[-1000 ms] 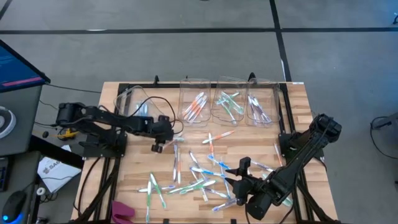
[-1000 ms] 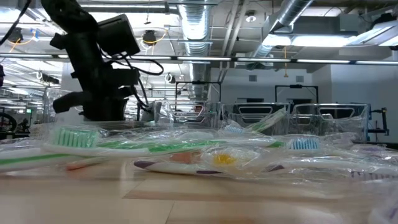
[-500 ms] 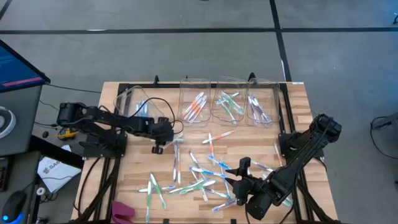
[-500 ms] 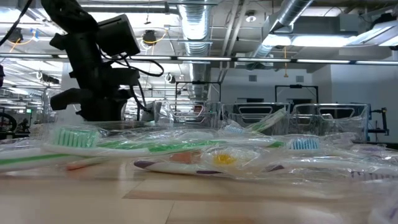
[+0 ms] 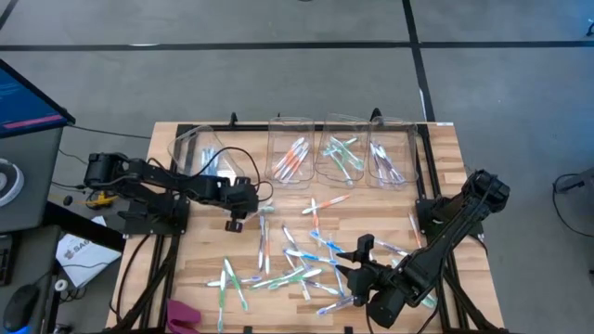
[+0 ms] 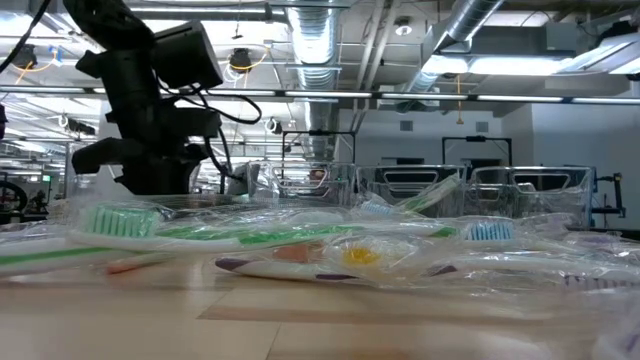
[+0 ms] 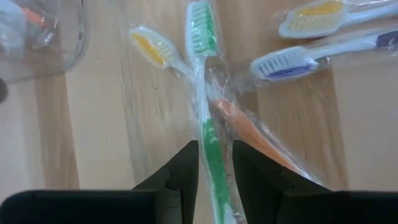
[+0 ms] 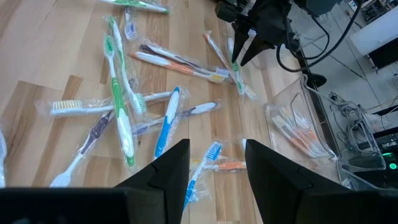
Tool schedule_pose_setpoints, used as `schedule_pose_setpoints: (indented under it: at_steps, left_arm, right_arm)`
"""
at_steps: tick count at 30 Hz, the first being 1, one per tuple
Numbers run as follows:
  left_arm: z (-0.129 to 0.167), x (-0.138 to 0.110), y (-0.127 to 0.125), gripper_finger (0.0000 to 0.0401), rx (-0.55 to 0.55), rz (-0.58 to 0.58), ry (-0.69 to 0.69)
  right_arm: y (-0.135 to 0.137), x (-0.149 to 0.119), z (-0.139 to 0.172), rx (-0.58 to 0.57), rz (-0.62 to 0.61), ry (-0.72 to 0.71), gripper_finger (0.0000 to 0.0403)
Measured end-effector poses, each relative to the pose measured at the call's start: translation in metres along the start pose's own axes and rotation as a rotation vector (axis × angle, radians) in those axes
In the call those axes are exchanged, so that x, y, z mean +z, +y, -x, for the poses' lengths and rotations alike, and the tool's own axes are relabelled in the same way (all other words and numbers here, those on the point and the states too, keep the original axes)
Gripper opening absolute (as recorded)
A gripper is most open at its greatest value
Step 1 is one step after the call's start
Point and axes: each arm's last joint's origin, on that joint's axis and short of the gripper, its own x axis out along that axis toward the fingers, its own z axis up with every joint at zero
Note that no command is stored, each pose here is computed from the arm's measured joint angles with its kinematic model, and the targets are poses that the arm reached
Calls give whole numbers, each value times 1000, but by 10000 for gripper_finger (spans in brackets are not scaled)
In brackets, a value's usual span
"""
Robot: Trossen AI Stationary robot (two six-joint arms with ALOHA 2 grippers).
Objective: Pick & Place Toothbrushes
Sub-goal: Adjust the left transparent bin
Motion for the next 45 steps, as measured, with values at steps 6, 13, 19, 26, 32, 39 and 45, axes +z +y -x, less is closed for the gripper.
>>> schedule_pose_setpoints:
  at_steps: [6,13,19,26,32,39,45]
  left_arm:
    - [-1,-3,-2,92,-31,35,22]
    - [-1,-3,-2,92,-22,44,27]
    - [-1,-4,-2,92,-15,41,34]
    - [-1,-4,-2,92,-15,40,36]
    - [-1,-4,-2,92,-20,39,35]
    - [-1,-3,-4,92,-80,41,22]
    - [1,-3,-7,92,-91,28,20]
  right_arm:
    - [0,0,0,0,0,1,150]
    - [0,0,0,0,0,1,150]
    - [0,0,0,0,0,0,150]
    - [0,0,0,0,0,0,150]
    - [0,0,0,0,0,0,150]
    - [0,0,0,0,0,0,150]
    - [0,0,0,1,0,1,150]
